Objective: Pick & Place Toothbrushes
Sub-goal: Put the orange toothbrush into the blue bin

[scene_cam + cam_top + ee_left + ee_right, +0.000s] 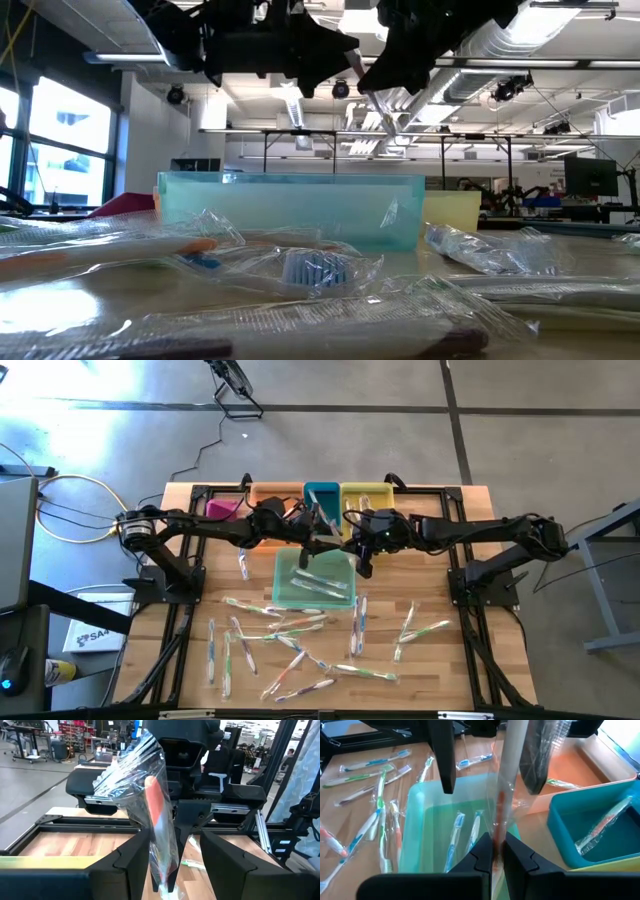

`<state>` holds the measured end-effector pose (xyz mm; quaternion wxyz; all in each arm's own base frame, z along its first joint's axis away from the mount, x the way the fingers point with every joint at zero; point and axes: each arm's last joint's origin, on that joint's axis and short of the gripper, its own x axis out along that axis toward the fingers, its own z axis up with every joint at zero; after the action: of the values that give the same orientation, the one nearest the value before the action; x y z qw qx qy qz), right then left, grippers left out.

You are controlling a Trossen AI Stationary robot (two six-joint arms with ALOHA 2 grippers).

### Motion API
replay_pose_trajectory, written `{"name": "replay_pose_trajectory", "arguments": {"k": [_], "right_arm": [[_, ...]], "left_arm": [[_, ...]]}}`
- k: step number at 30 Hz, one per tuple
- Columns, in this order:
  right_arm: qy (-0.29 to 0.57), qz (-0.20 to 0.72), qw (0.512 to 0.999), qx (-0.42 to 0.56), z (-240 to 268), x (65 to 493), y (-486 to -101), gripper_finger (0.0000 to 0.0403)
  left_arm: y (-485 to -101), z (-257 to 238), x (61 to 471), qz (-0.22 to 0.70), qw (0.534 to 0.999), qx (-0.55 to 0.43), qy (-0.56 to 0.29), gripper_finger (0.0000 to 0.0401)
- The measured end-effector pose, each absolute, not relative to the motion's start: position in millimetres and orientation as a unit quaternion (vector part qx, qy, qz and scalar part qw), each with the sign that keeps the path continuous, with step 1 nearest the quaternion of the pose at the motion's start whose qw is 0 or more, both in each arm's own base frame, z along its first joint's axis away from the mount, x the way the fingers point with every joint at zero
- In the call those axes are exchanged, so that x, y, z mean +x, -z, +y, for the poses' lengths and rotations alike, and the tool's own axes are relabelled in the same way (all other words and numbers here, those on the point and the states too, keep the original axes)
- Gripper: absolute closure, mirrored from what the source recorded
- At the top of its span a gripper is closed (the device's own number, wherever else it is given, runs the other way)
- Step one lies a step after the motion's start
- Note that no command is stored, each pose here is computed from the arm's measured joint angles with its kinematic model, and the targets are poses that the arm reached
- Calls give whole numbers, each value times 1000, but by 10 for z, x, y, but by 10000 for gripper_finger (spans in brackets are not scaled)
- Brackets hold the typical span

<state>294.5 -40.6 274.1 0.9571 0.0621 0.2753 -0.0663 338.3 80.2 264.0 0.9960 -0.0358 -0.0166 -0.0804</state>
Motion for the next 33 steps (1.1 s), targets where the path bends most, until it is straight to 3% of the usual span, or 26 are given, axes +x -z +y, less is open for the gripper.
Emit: {"name": "replay_pose_trajectory", "arguments": {"k": [10,23,33], "right_arm": [[66,274,957,62,-406,2947,-2743,387],[65,274,957,62,-405,2946,-2743,387],[65,276,957,62,-405,2946,-2739,387]], "left_arm": [[-2618,804,3383,-5,996,-40,79,234],[-2612,806,3383,-2,996,-43,78,335],[-2601,806,3382,4,996,-45,77,375]]}}
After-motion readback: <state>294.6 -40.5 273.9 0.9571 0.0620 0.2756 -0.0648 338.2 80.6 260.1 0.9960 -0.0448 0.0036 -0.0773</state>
